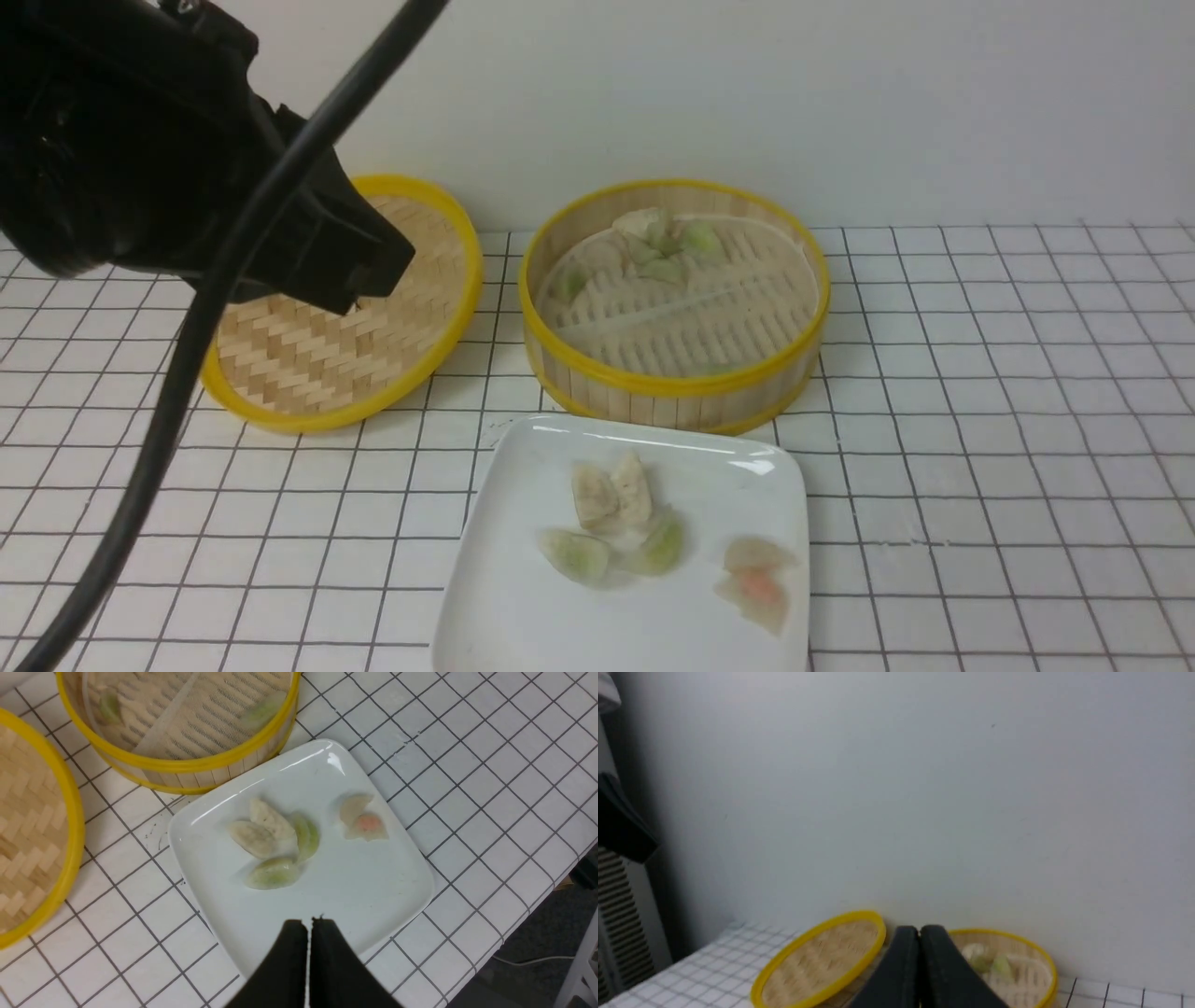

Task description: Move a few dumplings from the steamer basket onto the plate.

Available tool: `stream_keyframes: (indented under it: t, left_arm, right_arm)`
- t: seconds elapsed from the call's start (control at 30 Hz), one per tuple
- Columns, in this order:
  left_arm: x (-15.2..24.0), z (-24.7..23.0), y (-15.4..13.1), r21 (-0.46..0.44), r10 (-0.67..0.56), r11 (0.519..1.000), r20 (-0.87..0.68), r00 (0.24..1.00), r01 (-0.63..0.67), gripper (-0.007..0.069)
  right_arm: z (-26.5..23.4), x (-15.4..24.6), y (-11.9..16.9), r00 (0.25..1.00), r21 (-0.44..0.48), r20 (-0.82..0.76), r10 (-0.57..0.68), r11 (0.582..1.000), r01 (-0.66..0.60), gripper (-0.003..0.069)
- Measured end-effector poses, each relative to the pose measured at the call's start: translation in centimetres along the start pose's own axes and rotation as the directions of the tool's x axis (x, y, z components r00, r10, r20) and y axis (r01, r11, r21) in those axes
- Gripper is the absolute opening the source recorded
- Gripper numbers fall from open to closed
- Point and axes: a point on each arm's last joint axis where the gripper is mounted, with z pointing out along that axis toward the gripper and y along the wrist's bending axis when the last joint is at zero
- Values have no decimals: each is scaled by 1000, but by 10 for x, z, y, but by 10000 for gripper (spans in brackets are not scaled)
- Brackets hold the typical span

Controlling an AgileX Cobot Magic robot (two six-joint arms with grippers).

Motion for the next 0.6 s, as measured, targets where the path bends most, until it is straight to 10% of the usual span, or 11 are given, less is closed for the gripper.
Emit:
stream_keyframes:
  t: [0.33, 0.6]
  left_arm:
    - [22, -5, -3, -13, 7, 1000, 98, 995, -6, -6]
    - [92, -46, -15, -89, 38, 996, 490, 871, 6, -6]
  right_arm:
    - [0, 6, -4, 994, 31, 17, 108, 994, -108, -14]
    - [0, 5, -4, 994, 32, 17, 108, 994, -108, -14]
